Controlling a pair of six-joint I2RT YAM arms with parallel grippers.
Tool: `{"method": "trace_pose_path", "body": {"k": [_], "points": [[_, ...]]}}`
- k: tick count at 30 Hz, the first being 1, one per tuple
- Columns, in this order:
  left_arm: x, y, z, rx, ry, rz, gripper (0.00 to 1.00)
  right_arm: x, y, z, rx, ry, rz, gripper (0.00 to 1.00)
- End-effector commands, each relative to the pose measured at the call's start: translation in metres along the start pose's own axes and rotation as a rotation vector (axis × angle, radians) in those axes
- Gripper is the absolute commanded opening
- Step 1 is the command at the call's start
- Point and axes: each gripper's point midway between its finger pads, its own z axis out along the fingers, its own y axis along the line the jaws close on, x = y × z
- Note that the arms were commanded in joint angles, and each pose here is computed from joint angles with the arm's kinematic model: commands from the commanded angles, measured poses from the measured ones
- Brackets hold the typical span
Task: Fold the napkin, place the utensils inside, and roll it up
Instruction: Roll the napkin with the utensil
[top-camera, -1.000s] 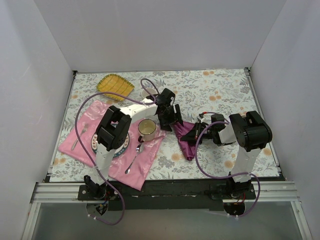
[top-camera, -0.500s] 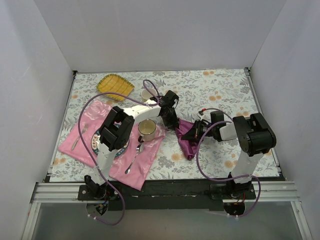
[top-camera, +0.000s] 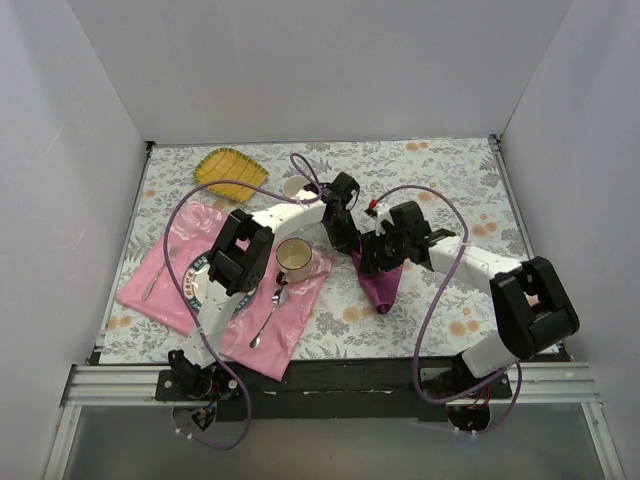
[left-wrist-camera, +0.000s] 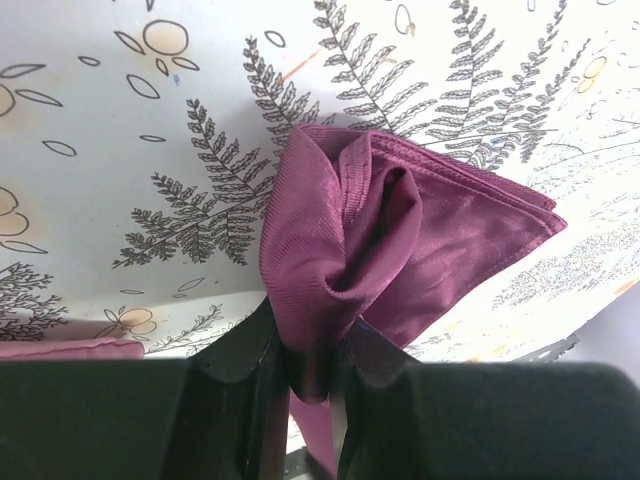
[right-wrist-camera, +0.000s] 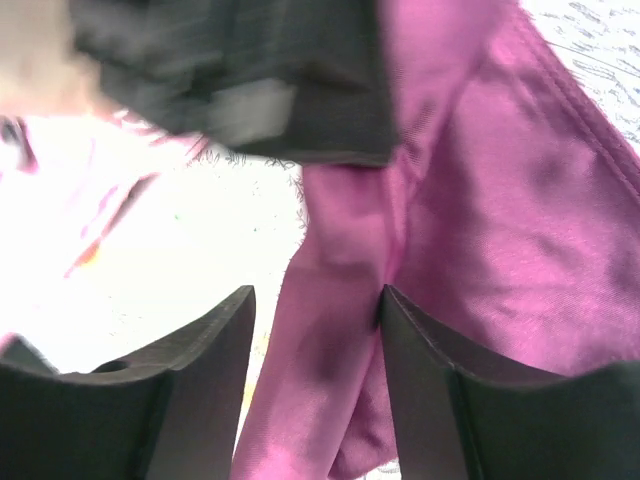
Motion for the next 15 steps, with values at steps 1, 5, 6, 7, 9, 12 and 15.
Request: {"method": "trace_pose_path", "body": {"k": [1,5,6,7,9,12,15], "points": [[0.012,0.018,0.002,-0.081,0.072,-0.047,0.0,-0.002,-0.005,-0.011,0.261,-0.004,-0.233,0.63],[0.012,0.015,0.003,-0.078,0.087,-0.069,0.0,-0.005,-0.005,-0.013,0.451,-0.041,-0.314,0.98],[0.013,0.015,0.003,-0.077,0.093,-0.072,0.0,-0.003,-0.003,-0.012,0.498,-0.044,-0.351,0.98],[0.013,0.016,0.003,-0.081,0.098,-0.079,0.0,-0.004,-0.001,-0.012,0.519,-0.046,-0.363,0.99],[0.013,0.016,0.005,-0.08,0.105,-0.091,0.0,-0.001,-0.002,-0.01,0.597,-0.04,-0.405,0.99],[0.013,0.014,0.005,-0.073,0.108,-0.092,0.0,0.0,-0.002,-0.006,0.675,-0.044,-0.451,0.99],[0.013,0.013,0.004,-0.068,0.111,-0.095,0.0,0.008,-0.007,0.001,0.73,0.009,-0.476,0.99]]}}
